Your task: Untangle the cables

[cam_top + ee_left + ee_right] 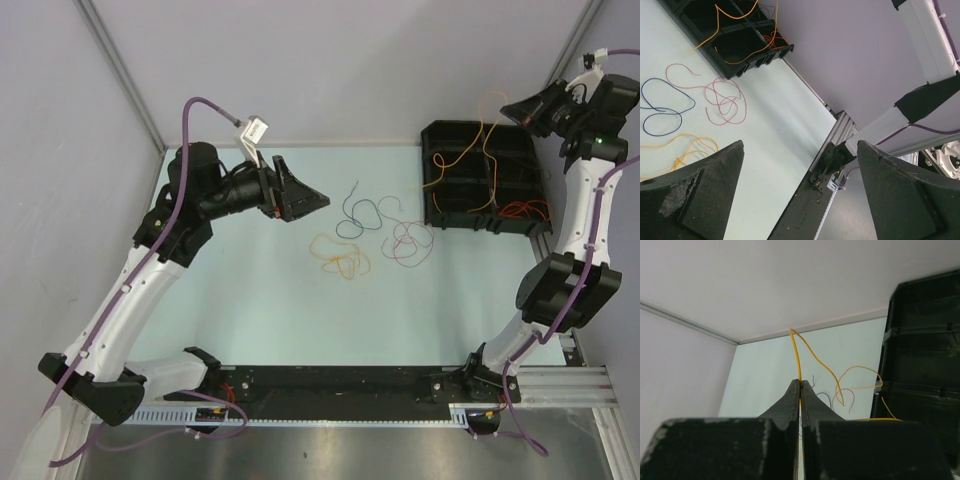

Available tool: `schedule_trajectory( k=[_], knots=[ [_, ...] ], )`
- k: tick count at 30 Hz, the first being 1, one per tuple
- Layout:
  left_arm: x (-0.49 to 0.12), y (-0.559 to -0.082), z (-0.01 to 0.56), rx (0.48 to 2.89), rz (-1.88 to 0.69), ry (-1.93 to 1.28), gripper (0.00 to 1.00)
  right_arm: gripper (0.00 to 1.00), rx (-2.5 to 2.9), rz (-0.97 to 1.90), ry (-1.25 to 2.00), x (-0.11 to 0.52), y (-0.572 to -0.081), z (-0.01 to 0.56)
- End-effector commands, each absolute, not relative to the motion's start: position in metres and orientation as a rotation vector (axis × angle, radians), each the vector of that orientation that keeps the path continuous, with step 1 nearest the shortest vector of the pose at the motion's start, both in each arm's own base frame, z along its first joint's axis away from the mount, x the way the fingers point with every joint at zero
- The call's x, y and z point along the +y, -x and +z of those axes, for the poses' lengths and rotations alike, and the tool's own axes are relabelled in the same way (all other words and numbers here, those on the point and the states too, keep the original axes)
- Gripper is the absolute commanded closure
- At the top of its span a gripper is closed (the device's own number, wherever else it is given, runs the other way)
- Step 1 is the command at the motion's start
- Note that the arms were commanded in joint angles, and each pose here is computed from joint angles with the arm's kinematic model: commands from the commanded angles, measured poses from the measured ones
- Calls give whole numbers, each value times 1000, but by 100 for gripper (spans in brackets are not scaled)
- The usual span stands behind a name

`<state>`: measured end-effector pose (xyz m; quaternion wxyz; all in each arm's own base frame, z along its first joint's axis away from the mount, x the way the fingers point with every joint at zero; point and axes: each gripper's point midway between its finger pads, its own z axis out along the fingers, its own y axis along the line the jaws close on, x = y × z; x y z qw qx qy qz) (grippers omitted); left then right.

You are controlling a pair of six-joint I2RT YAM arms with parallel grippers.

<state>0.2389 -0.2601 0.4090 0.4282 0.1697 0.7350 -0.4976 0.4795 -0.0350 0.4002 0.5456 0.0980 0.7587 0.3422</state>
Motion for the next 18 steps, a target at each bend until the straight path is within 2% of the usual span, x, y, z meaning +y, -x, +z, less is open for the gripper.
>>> schedule_trajectory(
  k=[1, 18],
  knots=[
    [-258, -234, 431, 1772, -1253, -448, 0, 100, 1758, 756, -194, -40, -466, 418],
    [-251, -222, 430, 1780, -1253, -448, 0, 100, 1748, 635, -208, -40, -429, 435]
  ],
)
